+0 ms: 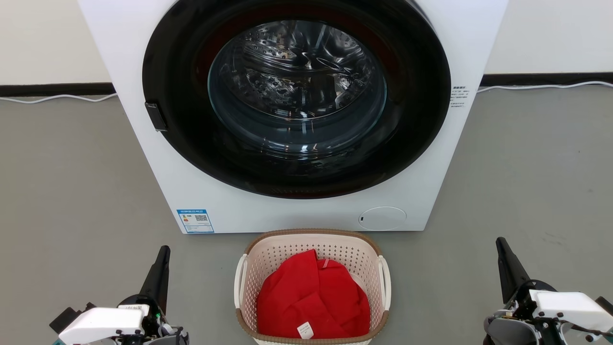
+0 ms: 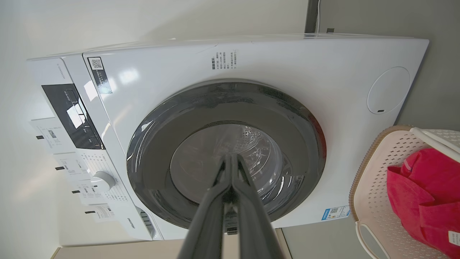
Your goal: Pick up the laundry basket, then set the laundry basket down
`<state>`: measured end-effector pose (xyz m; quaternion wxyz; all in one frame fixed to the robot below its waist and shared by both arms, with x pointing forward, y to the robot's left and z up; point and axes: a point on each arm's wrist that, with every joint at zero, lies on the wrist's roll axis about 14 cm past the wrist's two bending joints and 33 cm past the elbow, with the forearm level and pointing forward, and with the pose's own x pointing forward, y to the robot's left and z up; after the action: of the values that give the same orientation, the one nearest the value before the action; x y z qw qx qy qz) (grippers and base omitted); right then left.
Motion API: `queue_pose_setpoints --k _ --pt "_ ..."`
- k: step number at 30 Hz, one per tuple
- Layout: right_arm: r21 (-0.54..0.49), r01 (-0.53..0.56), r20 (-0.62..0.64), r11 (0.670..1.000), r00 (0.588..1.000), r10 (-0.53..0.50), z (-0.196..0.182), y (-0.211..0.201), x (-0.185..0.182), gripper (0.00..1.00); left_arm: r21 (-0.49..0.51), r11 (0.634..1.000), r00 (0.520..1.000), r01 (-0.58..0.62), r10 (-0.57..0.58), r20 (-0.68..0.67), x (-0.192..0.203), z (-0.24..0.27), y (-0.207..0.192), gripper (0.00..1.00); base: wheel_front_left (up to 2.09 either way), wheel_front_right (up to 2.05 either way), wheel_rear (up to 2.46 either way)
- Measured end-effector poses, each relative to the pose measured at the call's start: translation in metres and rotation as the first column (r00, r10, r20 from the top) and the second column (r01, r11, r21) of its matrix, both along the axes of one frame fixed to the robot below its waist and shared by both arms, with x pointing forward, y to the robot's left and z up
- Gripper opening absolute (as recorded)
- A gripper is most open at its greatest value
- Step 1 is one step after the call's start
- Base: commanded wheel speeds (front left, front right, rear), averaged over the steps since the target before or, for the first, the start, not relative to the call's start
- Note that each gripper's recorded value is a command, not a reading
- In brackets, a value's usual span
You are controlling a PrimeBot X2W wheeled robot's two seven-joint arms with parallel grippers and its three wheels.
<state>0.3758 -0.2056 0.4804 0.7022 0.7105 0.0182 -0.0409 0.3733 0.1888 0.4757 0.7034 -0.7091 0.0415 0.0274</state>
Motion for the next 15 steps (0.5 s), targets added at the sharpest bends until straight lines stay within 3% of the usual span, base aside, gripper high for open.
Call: queue_pose_setpoints --k 15 --pt "0.000 0.000 0.000 1.000 1.000 0.000 0.0000 0.0000 0.0000 0.00 0.000 1.000 1.000 0.000 0.000 0.000 0.0000 0.0000 0.0000 0.00 0.00 0.00 0.00"
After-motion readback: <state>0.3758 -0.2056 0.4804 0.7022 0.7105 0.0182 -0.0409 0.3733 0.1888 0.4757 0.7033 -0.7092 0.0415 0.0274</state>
